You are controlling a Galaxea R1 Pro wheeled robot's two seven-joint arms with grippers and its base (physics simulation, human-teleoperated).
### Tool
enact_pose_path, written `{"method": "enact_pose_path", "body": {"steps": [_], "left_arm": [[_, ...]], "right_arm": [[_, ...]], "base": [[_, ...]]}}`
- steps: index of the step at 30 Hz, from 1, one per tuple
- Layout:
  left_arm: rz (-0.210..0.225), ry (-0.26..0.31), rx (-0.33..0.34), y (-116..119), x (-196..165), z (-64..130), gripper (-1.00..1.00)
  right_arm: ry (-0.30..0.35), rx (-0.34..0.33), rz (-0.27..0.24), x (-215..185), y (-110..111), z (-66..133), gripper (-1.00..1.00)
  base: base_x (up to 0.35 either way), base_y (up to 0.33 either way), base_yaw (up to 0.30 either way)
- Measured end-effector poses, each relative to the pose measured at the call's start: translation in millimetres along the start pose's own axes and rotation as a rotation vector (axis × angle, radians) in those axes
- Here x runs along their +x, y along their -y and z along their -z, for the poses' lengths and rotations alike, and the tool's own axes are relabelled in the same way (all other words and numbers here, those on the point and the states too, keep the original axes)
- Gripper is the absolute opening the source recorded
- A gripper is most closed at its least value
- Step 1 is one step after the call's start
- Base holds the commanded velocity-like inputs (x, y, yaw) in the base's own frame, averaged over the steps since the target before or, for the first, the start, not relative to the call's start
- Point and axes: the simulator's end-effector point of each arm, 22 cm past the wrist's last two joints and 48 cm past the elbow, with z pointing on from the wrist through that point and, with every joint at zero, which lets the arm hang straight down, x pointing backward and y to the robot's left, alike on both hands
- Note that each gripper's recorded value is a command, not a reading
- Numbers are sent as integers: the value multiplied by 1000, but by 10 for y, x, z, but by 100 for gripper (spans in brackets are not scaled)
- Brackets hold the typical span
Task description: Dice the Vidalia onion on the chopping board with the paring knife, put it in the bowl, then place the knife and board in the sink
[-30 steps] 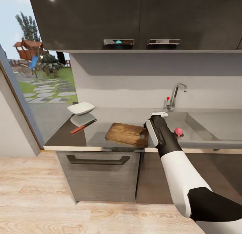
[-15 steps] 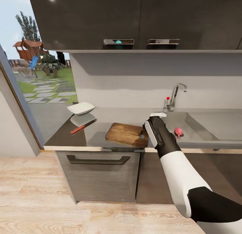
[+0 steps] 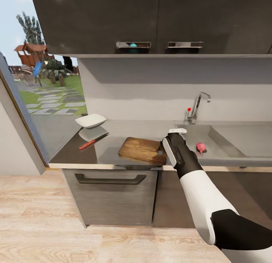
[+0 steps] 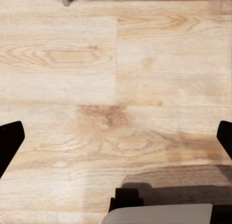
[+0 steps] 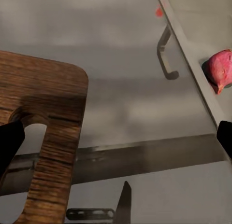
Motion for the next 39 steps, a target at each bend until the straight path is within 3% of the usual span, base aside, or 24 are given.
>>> {"method": "enact_pose_path", "body": {"steps": [39], "left_arm": [[-2, -41, 1, 3, 165, 14, 100]], "right_arm": [[-67, 0, 26, 355, -115, -299, 100]], "base": [[0, 0, 0]]}}
